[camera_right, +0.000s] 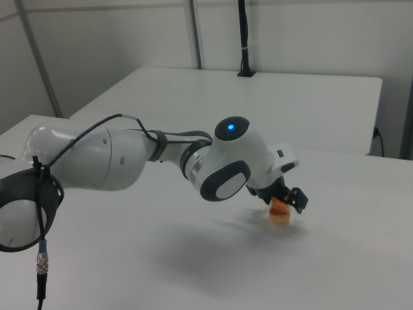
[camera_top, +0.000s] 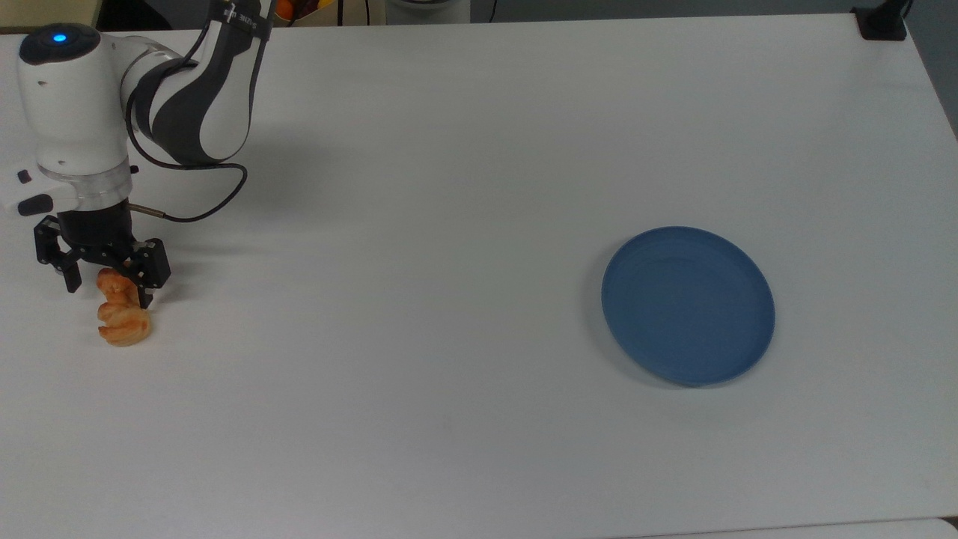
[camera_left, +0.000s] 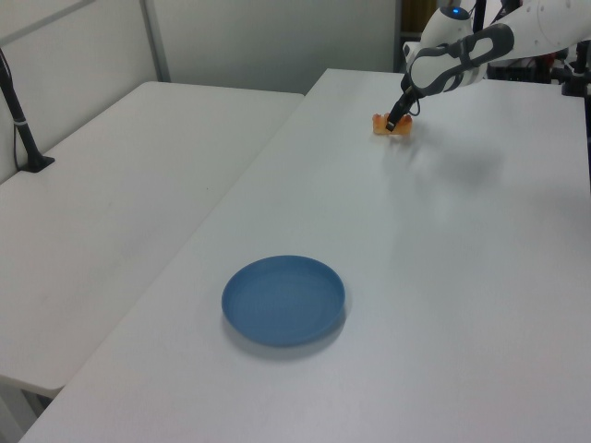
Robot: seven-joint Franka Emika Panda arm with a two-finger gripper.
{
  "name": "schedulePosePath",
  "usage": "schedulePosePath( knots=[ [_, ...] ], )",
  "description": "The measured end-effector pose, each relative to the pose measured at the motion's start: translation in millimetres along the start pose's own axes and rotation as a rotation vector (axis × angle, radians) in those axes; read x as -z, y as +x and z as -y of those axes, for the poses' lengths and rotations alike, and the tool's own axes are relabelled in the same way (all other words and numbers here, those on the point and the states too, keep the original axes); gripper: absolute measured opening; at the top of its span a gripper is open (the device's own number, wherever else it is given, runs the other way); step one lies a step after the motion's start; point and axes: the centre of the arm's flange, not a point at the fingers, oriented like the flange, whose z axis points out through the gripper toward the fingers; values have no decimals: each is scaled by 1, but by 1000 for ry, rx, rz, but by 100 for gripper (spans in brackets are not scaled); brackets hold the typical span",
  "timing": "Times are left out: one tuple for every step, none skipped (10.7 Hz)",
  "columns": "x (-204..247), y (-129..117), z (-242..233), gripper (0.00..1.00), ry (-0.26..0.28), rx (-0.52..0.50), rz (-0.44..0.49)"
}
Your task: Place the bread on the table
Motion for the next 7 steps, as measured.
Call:
schedulePosePath(
  knots=[
    [7,4,-2,100,0,-8,-14],
    [19,11,-4,100,2,-18,-36],
    [35,20,-6,100,3,-37,-64],
    [54,28,-5,100,19,-70,-66],
    [75,35,2,100,54,-100,-43],
    [100,44,15,100,89,-122,-15],
    [127,50,31,100,102,-136,24]
  ],
)
